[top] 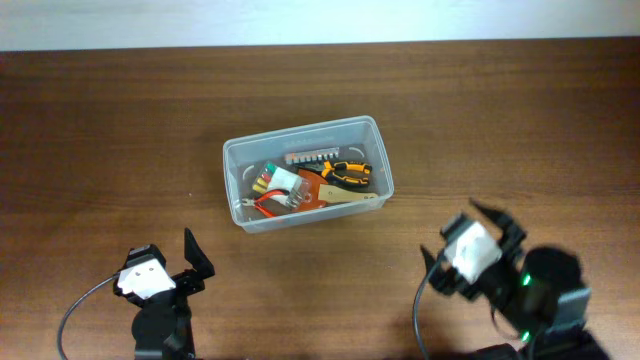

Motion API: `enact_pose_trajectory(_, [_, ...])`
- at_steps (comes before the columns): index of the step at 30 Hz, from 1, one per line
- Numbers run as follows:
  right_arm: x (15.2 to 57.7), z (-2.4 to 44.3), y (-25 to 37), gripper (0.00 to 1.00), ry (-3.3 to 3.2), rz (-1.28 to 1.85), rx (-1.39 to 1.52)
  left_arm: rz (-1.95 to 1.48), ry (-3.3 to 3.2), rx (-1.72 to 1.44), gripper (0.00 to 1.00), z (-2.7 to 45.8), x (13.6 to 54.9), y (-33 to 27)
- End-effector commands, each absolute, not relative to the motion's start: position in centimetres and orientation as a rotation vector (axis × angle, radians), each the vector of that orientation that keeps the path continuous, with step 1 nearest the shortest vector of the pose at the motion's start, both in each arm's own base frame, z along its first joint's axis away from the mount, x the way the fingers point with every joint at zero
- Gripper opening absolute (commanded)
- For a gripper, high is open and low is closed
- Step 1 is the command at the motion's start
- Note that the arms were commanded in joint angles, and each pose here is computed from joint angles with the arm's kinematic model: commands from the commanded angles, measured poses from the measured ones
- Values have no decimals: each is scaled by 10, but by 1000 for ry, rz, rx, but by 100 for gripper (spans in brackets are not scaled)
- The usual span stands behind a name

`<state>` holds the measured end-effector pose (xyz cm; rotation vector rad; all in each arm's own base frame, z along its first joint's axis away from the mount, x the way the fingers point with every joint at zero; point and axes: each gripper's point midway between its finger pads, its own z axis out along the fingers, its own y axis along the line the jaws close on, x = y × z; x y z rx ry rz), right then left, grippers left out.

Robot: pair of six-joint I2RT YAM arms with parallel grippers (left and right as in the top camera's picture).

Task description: Pack container

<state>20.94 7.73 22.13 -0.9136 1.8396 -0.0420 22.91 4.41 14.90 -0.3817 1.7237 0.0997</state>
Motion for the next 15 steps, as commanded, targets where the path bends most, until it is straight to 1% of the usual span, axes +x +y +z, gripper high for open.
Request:
enact_pose_trajectory(1, [199, 187, 72, 99, 1837, -38, -876, 107, 1725, -374, 99, 148, 229, 44])
enact_pose_trajectory(4, [193, 168, 71, 99, 1829, -41, -874, 107, 1725, -374, 99, 148, 229, 44])
enact_pose_trajectory(15, [188, 125, 75, 99, 1861, -1, -900, 107, 1725, -374, 99, 148, 229, 44])
